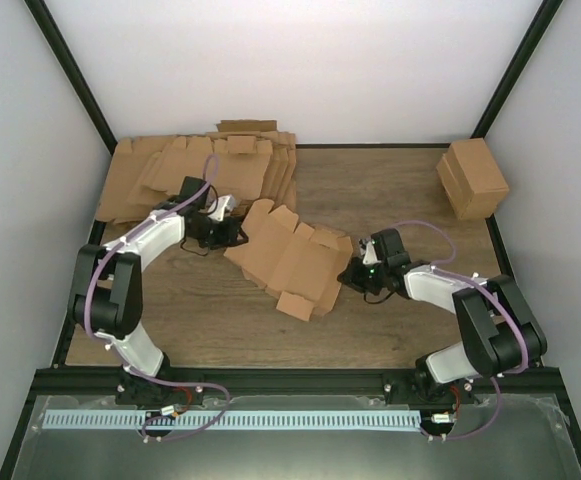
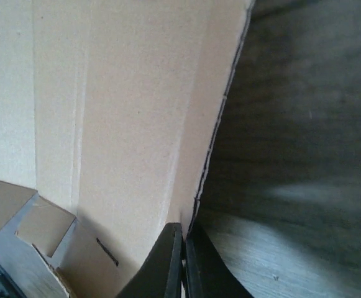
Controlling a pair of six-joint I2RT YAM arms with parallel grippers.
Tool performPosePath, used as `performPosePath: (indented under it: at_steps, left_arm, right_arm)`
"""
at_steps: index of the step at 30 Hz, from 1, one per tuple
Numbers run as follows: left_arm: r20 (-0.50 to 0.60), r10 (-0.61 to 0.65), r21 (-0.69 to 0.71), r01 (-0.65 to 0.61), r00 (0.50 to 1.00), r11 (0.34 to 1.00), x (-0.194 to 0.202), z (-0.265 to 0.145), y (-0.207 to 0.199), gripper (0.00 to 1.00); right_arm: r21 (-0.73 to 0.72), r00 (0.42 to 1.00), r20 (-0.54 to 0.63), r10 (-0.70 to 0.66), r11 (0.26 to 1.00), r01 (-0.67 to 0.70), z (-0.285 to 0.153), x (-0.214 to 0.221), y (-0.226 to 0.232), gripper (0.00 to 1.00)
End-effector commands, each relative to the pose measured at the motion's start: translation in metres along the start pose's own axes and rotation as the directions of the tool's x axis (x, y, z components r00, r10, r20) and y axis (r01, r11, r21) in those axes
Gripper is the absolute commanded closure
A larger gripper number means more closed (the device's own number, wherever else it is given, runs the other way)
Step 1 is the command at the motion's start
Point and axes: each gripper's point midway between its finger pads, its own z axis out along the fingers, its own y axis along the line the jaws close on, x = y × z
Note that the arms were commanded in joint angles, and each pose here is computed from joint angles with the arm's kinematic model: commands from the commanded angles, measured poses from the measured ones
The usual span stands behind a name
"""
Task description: Fold the paper box
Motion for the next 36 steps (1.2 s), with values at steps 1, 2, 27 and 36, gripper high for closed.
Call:
performPosePath:
  at_steps: [1, 2, 27, 36]
  left_arm:
    - [0.016, 0.030, 0.030, -0.030, 0.999, 0.999, 0.008, -0.013, -0.011, 0.55]
    - [0.016, 0.031, 0.028, -0.032, 0.999, 0.999, 0.012, -0.016, -0.012, 0.50]
    - [0.427, 0.589, 0.019, -0.658, 0.686, 0.753, 0.007, -0.132, -0.136, 0.17]
    - [0.305, 0.808, 0.008, -0.850, 0.504, 0.527, 0.036, -0.087, -0.147, 0.20]
  right_arm:
    - [0.066, 0.993, 0.050, -0.103, 0.993, 0.100, -0.012, -0.022, 0.006, 0.99]
    - [0.065, 0.990, 0.047, -0.133, 0.989, 0.130, -0.015, -0.023, 0.009, 0.99]
    - [0.075, 0.794, -0.298, -0.530, 0.817, 0.572, -0.061, 0.045, 0.106, 0.99]
    - [0.067, 0.745, -0.294, -0.598, 0.765, 0.641, -0.066, 0.044, 0.125, 0.99]
